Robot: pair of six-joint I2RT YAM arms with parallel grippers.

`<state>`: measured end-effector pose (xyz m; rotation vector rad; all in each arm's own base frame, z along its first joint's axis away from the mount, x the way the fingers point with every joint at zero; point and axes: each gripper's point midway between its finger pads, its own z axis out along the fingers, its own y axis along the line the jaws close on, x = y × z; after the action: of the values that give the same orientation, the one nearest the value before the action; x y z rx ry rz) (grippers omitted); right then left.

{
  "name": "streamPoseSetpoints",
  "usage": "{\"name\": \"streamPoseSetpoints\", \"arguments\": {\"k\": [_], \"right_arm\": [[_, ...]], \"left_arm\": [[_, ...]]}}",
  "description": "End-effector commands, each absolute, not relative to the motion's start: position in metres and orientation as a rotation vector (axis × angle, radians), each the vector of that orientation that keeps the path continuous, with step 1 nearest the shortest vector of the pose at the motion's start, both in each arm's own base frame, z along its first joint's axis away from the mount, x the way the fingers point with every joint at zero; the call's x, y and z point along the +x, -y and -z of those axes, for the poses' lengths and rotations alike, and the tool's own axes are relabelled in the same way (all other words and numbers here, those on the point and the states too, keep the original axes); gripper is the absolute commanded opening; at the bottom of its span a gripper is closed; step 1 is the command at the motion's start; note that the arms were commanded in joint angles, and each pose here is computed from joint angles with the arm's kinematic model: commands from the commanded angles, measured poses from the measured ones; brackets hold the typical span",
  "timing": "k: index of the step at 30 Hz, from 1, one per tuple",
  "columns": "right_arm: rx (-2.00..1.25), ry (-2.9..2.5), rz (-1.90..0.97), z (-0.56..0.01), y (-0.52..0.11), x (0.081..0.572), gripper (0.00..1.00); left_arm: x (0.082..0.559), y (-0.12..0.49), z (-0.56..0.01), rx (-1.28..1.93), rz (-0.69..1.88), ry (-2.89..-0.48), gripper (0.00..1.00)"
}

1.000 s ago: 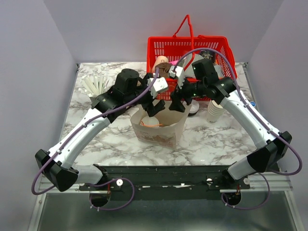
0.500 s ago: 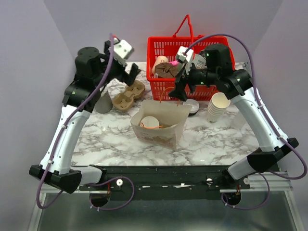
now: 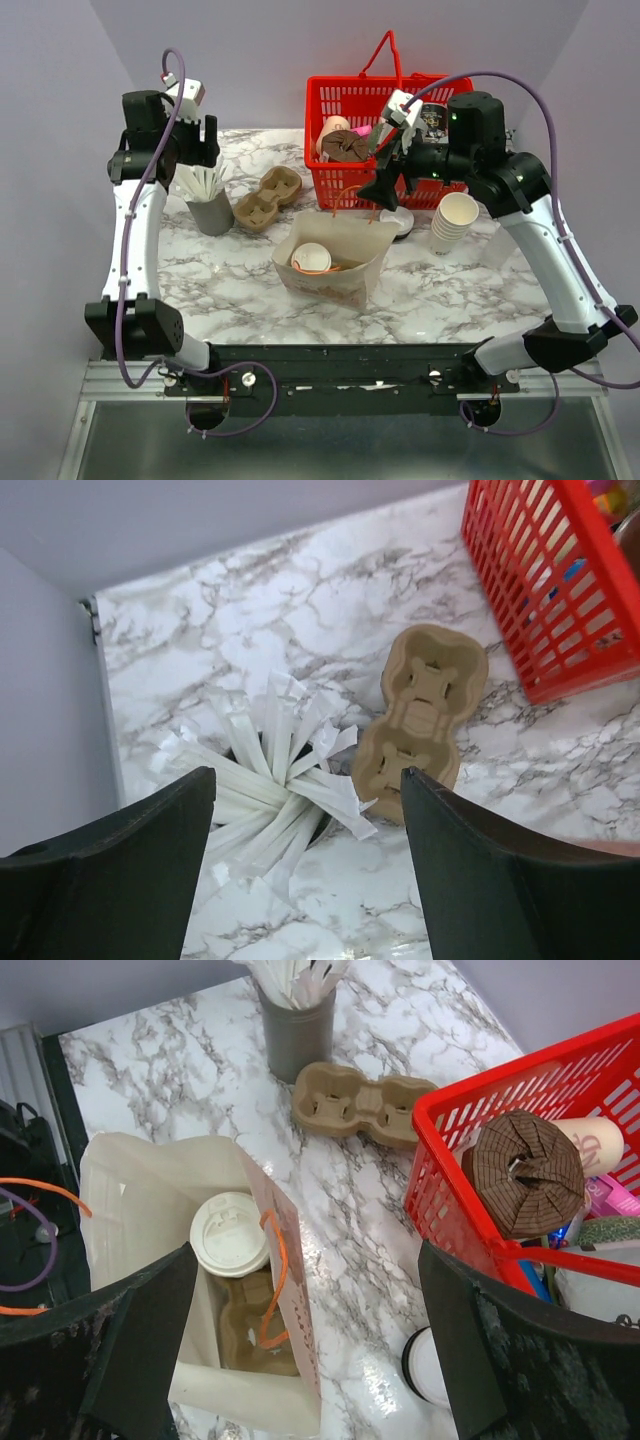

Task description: Pack the takeout coffee

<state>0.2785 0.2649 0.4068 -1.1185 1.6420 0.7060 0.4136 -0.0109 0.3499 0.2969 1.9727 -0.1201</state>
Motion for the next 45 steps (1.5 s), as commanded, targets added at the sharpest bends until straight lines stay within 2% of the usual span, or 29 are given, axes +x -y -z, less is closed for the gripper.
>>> {"name": "streamPoseSetpoints", "arguments": {"k": [1,5,12,29,33,38,39,40,45], "right_arm": [[-1.066,-1.668,-0.653,-0.405,-0.253,0.280,1.00],[-1.066,-1.680,-0.641,-0.400,-0.251,0.280,1.00],[-1.061,-1.689,-0.627,-0.395,-0.249,0.281,1.00],[-1.066,-1.698,-0.598,-0.387,-0.245,0.283,1.00],[-1.069,-1.696,-0.604,-0.389,-0.247,0.284,1.00],[-1.073,-1.698,-0.611,-0.388,-0.247,0.282,1.00],[-1.073,-1.698,-0.611,-0.387,-0.247,0.282,1.00],[-1.073,-1.698,-0.611,-0.387,-0.246,0.281,1.00],[-1.077,-1.701,-0.610,-0.384,-0.246,0.280,1.00]], "left_arm": [[0.426,0.005,-0.322,0.221,0.149,-2.061,0.81],[0.439,0.009,-0.303,0.198,0.200,-2.109,0.80],[0.458,0.010,-0.284,0.213,0.200,-2.168,0.69],[0.442,0.012,-0.249,0.240,0.181,-2.275,0.56],[0.447,0.013,-0.246,0.238,0.189,-2.278,0.47],[0.456,0.012,-0.254,0.253,0.178,-2.260,0.42],[0.457,0.012,-0.254,0.260,0.177,-2.260,0.35],[0.455,0.012,-0.255,0.265,0.178,-2.260,0.33],[0.456,0.014,-0.250,0.282,0.187,-2.271,0.30]]}}
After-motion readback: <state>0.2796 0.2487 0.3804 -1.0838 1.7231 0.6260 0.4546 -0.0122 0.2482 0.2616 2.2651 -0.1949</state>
